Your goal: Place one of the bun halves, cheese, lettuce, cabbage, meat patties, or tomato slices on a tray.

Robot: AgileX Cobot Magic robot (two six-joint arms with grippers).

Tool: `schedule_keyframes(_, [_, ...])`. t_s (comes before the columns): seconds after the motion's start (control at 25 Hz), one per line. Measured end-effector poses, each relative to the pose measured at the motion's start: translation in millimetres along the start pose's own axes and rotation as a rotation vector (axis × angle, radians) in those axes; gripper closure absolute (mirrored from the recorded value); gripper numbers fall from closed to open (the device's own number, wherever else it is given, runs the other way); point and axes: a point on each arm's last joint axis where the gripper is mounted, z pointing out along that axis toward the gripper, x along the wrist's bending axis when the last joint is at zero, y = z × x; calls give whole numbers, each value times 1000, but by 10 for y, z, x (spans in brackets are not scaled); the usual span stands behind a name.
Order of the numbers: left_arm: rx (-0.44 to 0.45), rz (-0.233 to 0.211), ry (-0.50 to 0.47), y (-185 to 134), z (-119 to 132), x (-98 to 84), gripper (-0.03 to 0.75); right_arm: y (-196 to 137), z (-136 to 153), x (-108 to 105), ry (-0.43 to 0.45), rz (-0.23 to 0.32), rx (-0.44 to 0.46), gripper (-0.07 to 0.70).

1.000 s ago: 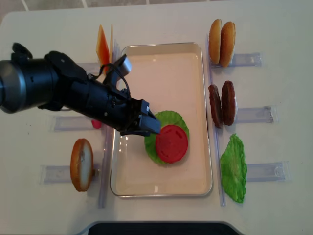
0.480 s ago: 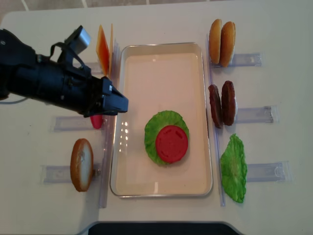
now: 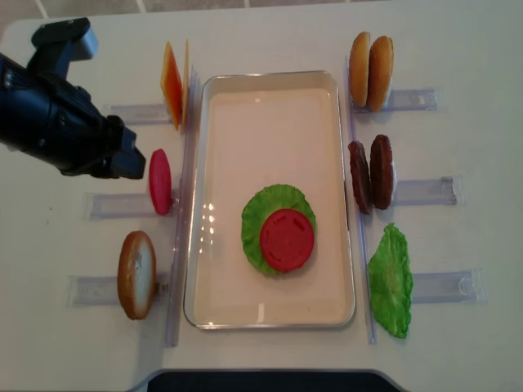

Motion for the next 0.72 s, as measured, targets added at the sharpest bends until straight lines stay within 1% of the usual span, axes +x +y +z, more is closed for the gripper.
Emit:
schedule_keyframes(0.08, [8,12,55,8,-34,43,389,0,0,0,0,0,0,388])
schedule_keyframes(0.16, [24,13,104,-1,-46,86,389,0,0,0,0,0,0,388])
schedule_keyframes(0.36, [71,20,265,-39,-80,229,389,0,0,0,0,0,0,388])
schedule_keyframes(0.52, [90,-4,373,-57,-114,321,389,0,0,0,0,0,0,388])
schedule_keyframes(0.68, [94,-61,409,-74,-146,431,389,0,0,0,0,0,0,388])
schedule_keyframes(0.72, [94,-84,414,-82,-160,483,389,0,0,0,0,0,0,388])
